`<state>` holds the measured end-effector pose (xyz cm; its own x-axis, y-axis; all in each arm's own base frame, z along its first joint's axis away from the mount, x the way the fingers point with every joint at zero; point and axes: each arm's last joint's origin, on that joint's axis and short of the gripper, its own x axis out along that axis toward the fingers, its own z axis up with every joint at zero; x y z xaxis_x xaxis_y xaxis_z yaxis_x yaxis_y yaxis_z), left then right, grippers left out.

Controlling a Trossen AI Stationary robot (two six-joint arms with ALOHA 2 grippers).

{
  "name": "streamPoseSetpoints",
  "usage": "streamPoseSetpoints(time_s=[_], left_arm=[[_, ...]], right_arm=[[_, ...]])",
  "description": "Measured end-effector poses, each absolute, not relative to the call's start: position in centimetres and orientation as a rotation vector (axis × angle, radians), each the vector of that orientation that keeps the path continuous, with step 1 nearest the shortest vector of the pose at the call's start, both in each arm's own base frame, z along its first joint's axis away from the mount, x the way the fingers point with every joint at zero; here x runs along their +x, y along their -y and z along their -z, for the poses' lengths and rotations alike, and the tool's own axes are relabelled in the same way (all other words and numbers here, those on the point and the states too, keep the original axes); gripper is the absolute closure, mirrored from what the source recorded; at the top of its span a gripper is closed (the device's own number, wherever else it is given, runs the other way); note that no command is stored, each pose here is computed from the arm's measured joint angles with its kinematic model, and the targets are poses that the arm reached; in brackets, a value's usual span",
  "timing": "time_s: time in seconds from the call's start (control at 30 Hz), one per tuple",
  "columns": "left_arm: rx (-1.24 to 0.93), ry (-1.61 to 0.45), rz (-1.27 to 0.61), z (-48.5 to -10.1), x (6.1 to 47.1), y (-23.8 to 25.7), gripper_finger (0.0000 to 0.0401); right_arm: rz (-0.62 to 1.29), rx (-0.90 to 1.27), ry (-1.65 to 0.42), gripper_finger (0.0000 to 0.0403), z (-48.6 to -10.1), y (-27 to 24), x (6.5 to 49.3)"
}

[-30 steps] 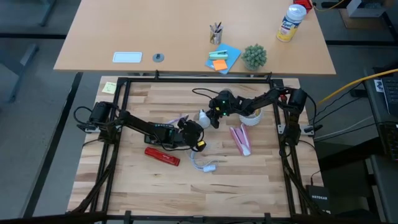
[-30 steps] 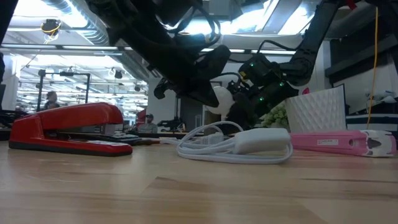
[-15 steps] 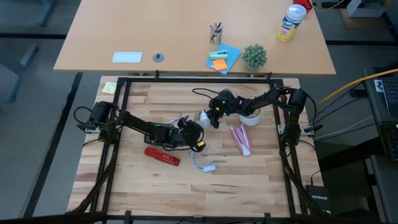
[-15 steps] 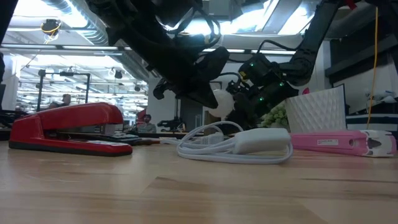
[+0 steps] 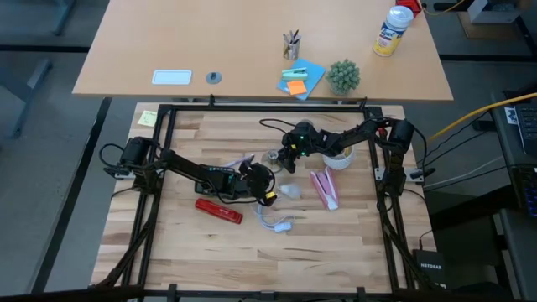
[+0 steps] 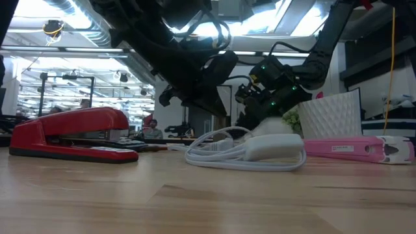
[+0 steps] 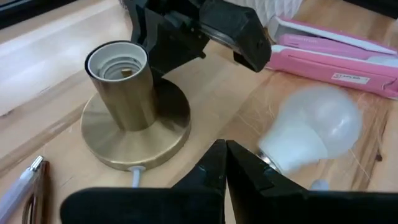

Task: Screw lightbulb
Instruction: Insert the white lightbulb into the golden lamp

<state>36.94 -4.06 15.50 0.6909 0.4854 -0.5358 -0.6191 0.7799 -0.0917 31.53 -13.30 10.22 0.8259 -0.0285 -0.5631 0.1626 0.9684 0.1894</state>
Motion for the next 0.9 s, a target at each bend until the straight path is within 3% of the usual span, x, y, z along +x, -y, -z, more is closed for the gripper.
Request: streamPoseSetpoints(time_s=[0.37, 0.6, 0.7, 0.9], left_arm=[[-0.303, -0.609, -0.267, -17.2, 37.8, 2.9, 0.04], [-0.136, -0.631, 0.013, -18.1, 38.5, 1.7, 0.0393], [-0.107, -0.65, 0.015, -17.9, 38.4, 1.1, 0.0364], [-0.026, -0.678, 0.023, -17.7, 38.3, 0.4, 0.0267]], right_arm=[[0.216, 0.121, -0.633, 0.0395, -13.5, 13.7, 31.3], [0.212, 0.109, -0.617, 0.0395, -16.5, 13.3, 30.5], [0.211, 0.109, -0.618, 0.0395, -17.5, 13.1, 30.0], [0.208, 0.113, -0.619, 0.0395, -19.8, 12.4, 28.7]])
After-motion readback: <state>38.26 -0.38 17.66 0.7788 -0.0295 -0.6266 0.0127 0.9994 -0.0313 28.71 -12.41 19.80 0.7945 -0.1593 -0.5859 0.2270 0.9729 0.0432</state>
